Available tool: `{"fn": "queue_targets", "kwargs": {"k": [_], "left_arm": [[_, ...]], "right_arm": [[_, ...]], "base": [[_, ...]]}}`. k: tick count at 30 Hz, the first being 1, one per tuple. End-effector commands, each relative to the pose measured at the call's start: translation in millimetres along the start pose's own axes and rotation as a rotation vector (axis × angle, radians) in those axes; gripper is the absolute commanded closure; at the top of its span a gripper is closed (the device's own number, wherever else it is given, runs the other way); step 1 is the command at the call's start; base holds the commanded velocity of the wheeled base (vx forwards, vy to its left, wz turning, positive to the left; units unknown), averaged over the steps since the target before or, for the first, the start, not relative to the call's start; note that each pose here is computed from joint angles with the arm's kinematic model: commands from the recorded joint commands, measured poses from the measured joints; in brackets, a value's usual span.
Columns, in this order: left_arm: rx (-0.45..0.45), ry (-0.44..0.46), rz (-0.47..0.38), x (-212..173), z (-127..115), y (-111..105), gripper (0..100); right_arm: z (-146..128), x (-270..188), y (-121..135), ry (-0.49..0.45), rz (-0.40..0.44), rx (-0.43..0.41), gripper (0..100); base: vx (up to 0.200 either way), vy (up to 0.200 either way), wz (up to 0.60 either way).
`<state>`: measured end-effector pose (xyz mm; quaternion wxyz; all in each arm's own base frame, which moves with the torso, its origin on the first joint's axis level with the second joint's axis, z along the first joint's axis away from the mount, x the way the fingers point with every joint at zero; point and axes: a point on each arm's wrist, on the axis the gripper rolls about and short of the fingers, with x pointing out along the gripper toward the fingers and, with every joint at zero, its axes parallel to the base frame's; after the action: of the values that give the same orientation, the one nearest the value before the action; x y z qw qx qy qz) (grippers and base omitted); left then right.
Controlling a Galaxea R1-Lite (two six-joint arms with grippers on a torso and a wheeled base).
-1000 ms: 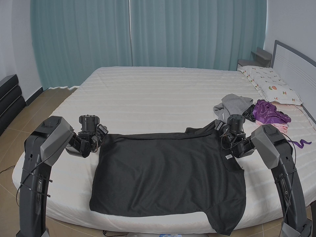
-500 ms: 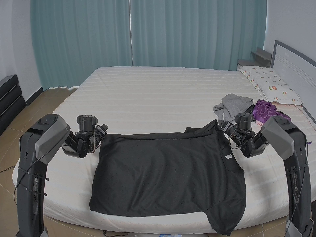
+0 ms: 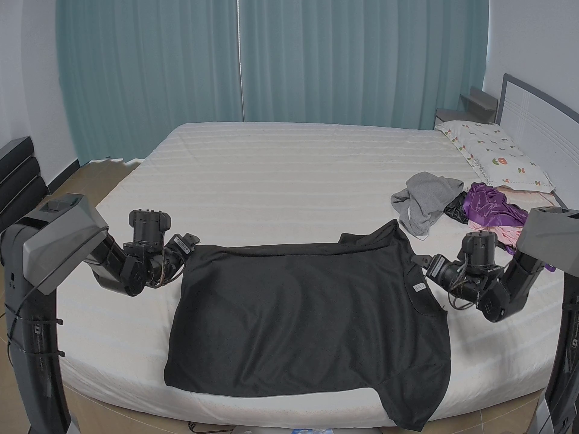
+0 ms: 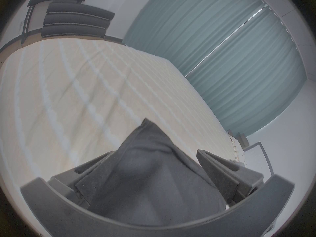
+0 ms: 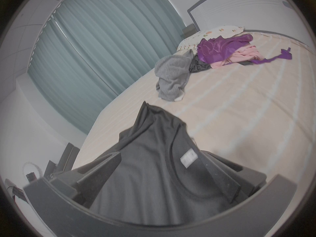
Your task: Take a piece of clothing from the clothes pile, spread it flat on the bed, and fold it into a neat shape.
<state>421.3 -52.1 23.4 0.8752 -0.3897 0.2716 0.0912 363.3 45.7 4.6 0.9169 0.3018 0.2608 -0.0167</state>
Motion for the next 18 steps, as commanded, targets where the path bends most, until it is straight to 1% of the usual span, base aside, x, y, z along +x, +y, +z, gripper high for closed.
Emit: {"fn": "queue_targets", "kwargs": {"k": [1, 4, 6, 7, 8, 11, 13, 15, 17, 18], "left_arm": [[-0.020, 0.183, -0.025, -100, -24, 11, 0], [-0.019, 0.232, 0.011, -114, -35, 25, 0], [-0.018, 0.243, 0.016, -115, -38, 27, 0], [-0.018, 0.290, 0.032, -120, -49, 33, 0], [-0.024, 0.303, 0.037, -122, -53, 34, 0], [-0.048, 0.331, 0.039, -126, -59, 38, 0], [-0.052, 0.338, 0.023, -127, -62, 41, 0], [-0.051, 0.336, 0.023, -128, -64, 44, 0], [-0.051, 0.338, 0.023, -131, -65, 46, 0], [-0.051, 0.338, 0.023, -131, -65, 46, 0]], "right_arm": [[-40, -111, -21, 0.126, 0.075, 0.041, 0], [-51, -125, -28, 0.190, 0.121, 0.110, 0], [-52, -128, -28, 0.203, 0.133, 0.123, 0], [-56, -133, -31, 0.240, 0.176, 0.147, 0], [-57, -135, -32, 0.243, 0.185, 0.145, 0], [-60, -134, -34, 0.254, 0.177, 0.152, 0], [-66, -130, -40, 0.287, 0.146, 0.171, 0], [-73, -125, -45, 0.315, 0.116, 0.164, 0], [-78, -121, -49, 0.326, 0.090, 0.167, 0], [-78, -121, -49, 0.326, 0.090, 0.167, 0]], "base": [[0.000, 0.000, 0.00], [0.000, 0.000, 0.00], [0.000, 0.000, 0.00], [0.000, 0.000, 0.00], [0.000, 0.000, 0.00], [0.000, 0.000, 0.00], [0.000, 0.000, 0.00], [0.000, 0.000, 0.00], [0.000, 0.000, 0.00], [0.000, 0.000, 0.00]]}}
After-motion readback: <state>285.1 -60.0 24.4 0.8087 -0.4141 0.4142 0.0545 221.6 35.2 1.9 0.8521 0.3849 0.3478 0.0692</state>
